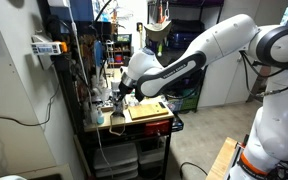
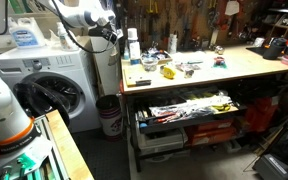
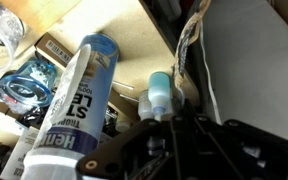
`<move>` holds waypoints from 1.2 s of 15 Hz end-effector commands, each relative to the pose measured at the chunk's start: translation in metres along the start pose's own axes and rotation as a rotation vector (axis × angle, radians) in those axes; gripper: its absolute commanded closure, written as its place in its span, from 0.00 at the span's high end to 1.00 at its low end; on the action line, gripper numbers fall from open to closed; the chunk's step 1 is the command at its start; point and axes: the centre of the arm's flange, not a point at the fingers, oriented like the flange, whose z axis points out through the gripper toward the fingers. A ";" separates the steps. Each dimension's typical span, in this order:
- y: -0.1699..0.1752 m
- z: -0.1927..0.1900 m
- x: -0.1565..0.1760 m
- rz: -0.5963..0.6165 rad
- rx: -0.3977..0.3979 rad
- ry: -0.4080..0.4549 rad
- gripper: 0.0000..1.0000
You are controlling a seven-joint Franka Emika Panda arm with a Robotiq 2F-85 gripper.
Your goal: Pick up the hanging object with a net on it and put it on the table
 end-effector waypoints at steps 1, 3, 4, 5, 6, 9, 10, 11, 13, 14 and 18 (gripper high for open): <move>0.013 -0.027 -0.028 0.023 0.057 -0.057 0.01; 0.016 -0.032 -0.034 0.041 0.077 -0.073 0.01; 0.018 -0.034 -0.037 0.047 0.087 -0.081 0.01; 0.019 -0.037 -0.040 0.051 0.097 -0.092 0.01; 0.020 -0.039 -0.044 0.061 0.106 -0.112 0.01; 0.037 -0.046 -0.054 0.158 0.135 -0.213 0.01; 0.048 -0.046 -0.057 0.206 0.155 -0.253 0.01; 0.056 -0.047 -0.061 0.237 0.174 -0.279 0.01; 0.048 -0.039 -0.052 0.205 0.158 -0.257 0.04; 0.055 -0.041 -0.054 0.227 0.163 -0.266 0.04; 0.063 -0.042 -0.057 0.236 0.195 -0.308 0.01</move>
